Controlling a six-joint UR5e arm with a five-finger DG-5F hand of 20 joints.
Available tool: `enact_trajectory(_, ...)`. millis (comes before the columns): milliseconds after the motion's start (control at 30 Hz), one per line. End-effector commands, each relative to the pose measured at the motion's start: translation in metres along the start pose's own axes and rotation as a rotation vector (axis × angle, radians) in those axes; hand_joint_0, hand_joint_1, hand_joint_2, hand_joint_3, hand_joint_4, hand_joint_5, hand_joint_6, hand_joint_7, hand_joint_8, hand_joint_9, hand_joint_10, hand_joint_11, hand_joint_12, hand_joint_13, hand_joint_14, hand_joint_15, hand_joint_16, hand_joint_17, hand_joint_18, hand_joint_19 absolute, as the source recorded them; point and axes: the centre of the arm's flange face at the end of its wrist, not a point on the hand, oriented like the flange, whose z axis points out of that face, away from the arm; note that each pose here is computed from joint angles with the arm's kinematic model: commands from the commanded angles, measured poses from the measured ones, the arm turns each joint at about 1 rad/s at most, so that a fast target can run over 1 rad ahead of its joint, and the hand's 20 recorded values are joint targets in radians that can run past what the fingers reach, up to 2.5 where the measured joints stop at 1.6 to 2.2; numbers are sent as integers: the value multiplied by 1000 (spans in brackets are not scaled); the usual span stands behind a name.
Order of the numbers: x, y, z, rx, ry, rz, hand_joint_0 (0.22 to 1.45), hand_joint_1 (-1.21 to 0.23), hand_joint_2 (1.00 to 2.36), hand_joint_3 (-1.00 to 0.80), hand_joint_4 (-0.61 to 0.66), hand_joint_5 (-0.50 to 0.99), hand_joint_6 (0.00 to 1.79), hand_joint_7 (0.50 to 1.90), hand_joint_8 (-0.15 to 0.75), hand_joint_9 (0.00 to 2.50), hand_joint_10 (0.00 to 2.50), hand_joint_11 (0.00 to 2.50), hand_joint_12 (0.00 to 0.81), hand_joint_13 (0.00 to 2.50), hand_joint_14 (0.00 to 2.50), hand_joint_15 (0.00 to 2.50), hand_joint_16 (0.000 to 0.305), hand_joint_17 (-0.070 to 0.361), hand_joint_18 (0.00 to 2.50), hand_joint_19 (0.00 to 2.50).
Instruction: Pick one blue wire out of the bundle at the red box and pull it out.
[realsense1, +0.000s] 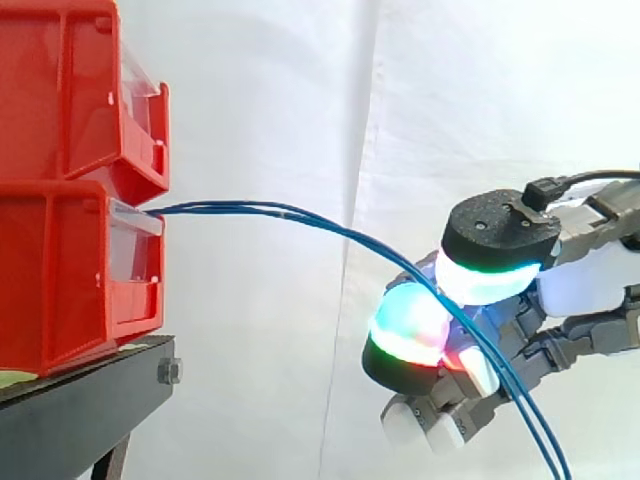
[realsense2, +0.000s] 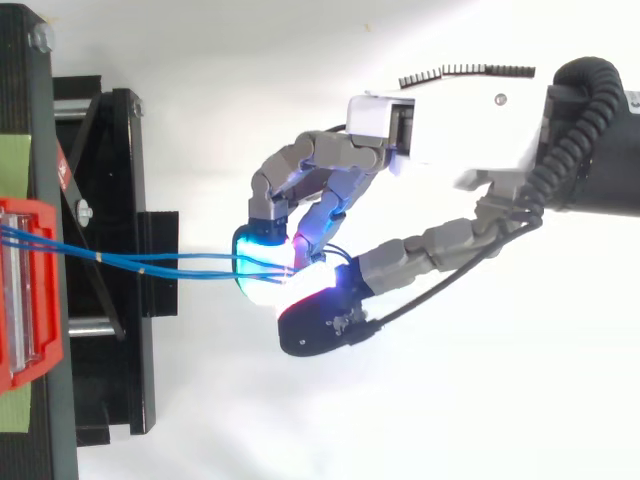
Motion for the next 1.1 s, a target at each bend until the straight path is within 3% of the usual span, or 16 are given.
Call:
enact_trajectory(0,0,0,0,1,1,-1,577,-795,1010,-369,277,-110,824,900,261,1036,22,612,370,550,16,365,61,136,348,470)
enact_trajectory(67,-1,0,0,2,-1,1,572,-727,1008,-387,260,-86,785,944,251,1053,23,567,365,555,17,354,60,135,347,482)
enact_trajectory(100,-1,0,0,2,-1,1,572,-615,1010,-374,244,-68,736,1009,237,1057,20,527,359,558,15,355,60,135,344,484)
enact_trajectory(233,-1,0,0,2,-1,1,582,-484,1014,-284,273,-26,528,1383,225,1012,17,413,355,541,17,349,60,134,317,512)
enact_trajectory(300,-1,0,0,2,-1,1,587,-477,1014,-256,302,-20,509,1405,232,1018,17,400,368,551,16,346,63,141,333,492)
enact_trajectory(400,-2,-1,0,2,-2,2,608,-501,1010,-146,359,-22,502,1291,253,1055,15,374,400,582,14,334,70,157,376,484)
enact_trajectory(600,-3,-1,0,2,-4,2,606,-676,1012,-79,326,-44,514,1289,274,1102,21,577,406,596,17,365,69,156,394,484)
enact_trajectory(733,-3,-1,0,2,-4,2,601,-740,1011,-82,312,-83,625,1055,279,1094,23,668,411,598,15,381,69,156,403,479)
enact_trajectory(800,-3,-1,0,2,-4,2,599,-773,1014,-89,301,-95,657,1011,276,1078,26,703,404,588,17,383,67,151,391,483)
enact_trajectory(833,-3,-1,0,2,-4,2,607,-825,1017,-99,302,-119,746,865,269,1069,27,728,393,581,16,388,65,146,381,495)
enact_trajectory(1067,-3,-1,0,2,-4,2,612,-844,1017,-79,304,-118,767,834,262,1051,26,679,391,572,16,378,65,146,388,470)
